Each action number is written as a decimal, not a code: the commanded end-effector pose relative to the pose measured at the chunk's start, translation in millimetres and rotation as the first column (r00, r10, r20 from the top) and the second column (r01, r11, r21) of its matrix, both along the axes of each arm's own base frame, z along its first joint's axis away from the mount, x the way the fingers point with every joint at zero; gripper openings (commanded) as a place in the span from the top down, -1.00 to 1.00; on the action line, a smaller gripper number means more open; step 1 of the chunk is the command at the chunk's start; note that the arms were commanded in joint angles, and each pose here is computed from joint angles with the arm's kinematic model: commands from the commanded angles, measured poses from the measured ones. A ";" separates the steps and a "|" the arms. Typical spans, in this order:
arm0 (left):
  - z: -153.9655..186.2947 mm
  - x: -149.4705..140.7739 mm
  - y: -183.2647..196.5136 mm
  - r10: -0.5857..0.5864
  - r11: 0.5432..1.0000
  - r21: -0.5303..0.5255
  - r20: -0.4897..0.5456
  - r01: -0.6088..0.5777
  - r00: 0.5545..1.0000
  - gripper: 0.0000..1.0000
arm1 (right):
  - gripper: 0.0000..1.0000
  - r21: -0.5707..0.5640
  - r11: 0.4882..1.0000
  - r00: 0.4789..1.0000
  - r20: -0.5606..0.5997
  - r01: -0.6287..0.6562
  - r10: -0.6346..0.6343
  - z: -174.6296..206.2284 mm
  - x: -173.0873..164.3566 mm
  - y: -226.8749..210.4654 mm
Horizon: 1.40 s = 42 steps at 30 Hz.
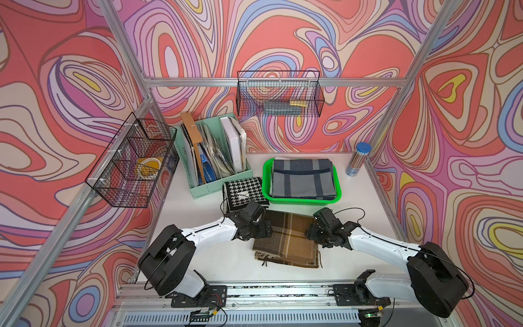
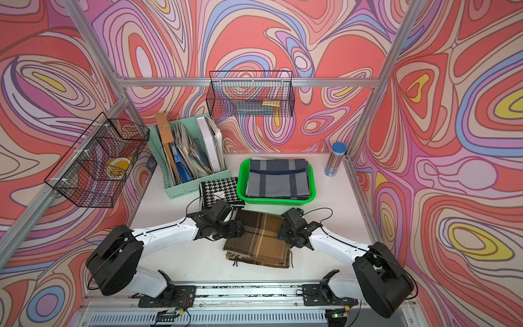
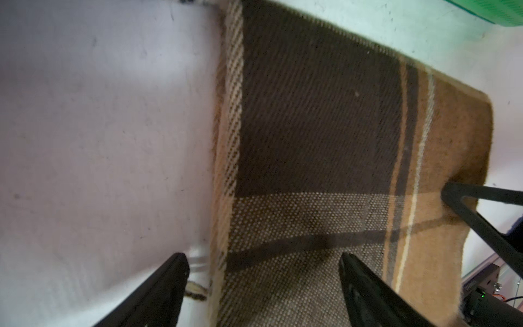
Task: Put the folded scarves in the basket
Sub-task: Pick up the scarf at the center of the board, then place the scarf in the basket.
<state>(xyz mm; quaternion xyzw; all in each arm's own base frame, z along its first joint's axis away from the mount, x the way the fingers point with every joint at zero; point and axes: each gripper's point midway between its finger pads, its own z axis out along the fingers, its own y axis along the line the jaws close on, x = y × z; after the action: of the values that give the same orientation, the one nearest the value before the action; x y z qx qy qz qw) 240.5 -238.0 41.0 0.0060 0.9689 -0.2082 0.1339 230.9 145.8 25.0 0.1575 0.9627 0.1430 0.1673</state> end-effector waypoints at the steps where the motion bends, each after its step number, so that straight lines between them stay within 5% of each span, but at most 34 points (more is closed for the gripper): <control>1: -10.4 -4.5 1.0 -0.021 0.998 0.066 -0.005 0.022 1.000 -0.71 | -0.22 -0.038 0.999 0.999 -0.043 0.010 -0.011 -14.5 -7.9 -8.9; 4: -18.3 -8.7 -0.6 -0.023 0.997 0.074 -0.026 0.025 0.999 -0.65 | -0.08 -0.028 1.000 0.999 -0.038 0.005 -0.007 -14.7 -8.5 -7.7; 8: -19.7 -13.3 -16.6 -0.063 0.998 -0.015 -0.032 0.063 0.997 0.13 | 0.51 0.012 0.999 0.999 -0.017 -0.034 0.035 -9.2 -6.8 1.0; 10: -14.4 -12.3 -20.6 -0.073 0.997 -0.033 -0.028 0.072 0.997 0.72 | 0.99 0.028 0.998 0.999 0.010 -0.052 0.052 0.1 -5.3 3.7; 11: -9.1 -12.1 -22.3 -0.082 0.996 -0.036 -0.026 0.081 0.996 1.00 | 1.00 0.031 0.998 0.998 0.028 -0.058 0.057 7.5 -4.1 3.7; 21: 94.9 -17.5 -42.9 -0.114 0.941 -0.296 0.174 0.162 0.978 1.00 | 1.00 0.159 0.979 0.925 0.376 -0.127 0.059 115.0 -6.0 -1.0; 27: 149.4 -16.9 -45.7 -0.067 0.895 -0.404 0.304 0.192 0.950 1.00 | 1.00 0.086 0.989 0.885 0.460 -0.123 0.070 159.0 0.8 -12.8; 34: 202.0 22.6 -48.7 -0.026 0.926 -0.315 0.491 0.206 0.871 1.00 | 1.00 -0.171 0.985 0.857 0.505 -0.017 0.102 205.1 47.0 -31.5; 38: 219.3 57.7 -53.7 -0.033 0.960 -0.216 0.541 0.177 0.841 1.00 | 1.00 -0.231 0.973 0.834 0.542 0.023 0.109 230.6 82.5 -29.1; 42: 231.0 92.7 -62.6 0.001 0.955 -0.250 0.544 0.161 0.839 1.00 | 1.00 -0.239 0.968 0.825 0.561 0.077 0.073 245.8 122.2 -37.7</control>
<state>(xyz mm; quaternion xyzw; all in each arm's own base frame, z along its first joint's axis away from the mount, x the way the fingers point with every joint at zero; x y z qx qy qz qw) 308.5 -304.4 268.0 0.0863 0.8505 -0.3609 0.3727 328.3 125.4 254.1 0.0778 0.8917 0.0970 0.4352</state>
